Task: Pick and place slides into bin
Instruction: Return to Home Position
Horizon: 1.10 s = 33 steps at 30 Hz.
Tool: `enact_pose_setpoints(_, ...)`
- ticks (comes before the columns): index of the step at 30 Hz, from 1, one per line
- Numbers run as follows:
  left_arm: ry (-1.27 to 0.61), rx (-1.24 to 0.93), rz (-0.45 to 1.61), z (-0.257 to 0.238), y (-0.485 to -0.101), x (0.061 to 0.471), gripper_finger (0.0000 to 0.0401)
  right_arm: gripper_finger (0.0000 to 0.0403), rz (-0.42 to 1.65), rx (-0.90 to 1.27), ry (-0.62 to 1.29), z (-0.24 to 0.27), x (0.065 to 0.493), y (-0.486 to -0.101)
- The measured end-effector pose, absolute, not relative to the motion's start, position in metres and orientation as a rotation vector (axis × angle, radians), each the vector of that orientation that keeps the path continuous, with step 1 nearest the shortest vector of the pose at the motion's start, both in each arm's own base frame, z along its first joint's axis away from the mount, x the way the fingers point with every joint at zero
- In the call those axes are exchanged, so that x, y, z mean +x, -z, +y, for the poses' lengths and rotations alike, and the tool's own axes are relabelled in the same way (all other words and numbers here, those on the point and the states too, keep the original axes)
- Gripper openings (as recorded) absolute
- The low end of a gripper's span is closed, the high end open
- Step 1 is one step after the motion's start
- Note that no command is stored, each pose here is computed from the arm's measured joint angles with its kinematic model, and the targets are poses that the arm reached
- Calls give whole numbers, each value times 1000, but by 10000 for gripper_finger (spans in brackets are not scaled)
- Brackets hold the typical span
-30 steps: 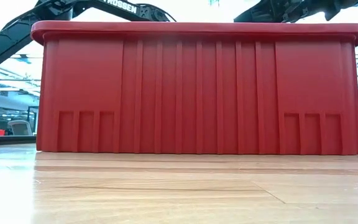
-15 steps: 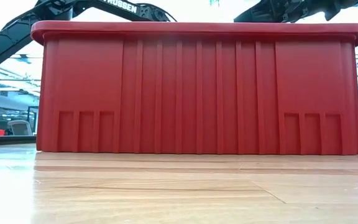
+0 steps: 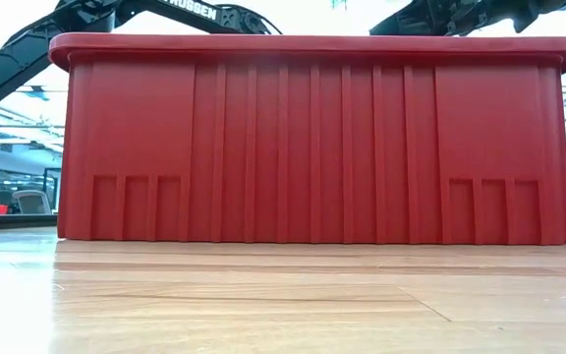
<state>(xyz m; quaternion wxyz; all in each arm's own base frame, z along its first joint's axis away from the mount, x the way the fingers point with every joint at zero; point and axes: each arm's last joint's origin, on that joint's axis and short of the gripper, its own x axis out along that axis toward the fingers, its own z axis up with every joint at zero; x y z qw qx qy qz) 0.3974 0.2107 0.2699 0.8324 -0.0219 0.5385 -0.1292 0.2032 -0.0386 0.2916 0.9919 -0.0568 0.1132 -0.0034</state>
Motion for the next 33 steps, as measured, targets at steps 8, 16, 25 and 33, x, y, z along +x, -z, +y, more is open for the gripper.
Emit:
enact_pose_setpoints(8,201,17,1196,213,-269,397,133,150,227,-114,7,-39,203,-292)
enact_pose_setpoints(16,118,30,1181,217,-270,401,141,150,226,-125,6,-39,203,-292)
enact_pose_setpoints(25,128,67,1157,212,-282,398,141,150,187,-123,10,-39,204,-296)
enact_pose_setpoints(33,69,137,978,195,-342,382,141,150,106,-76,21,-39,205,-303)
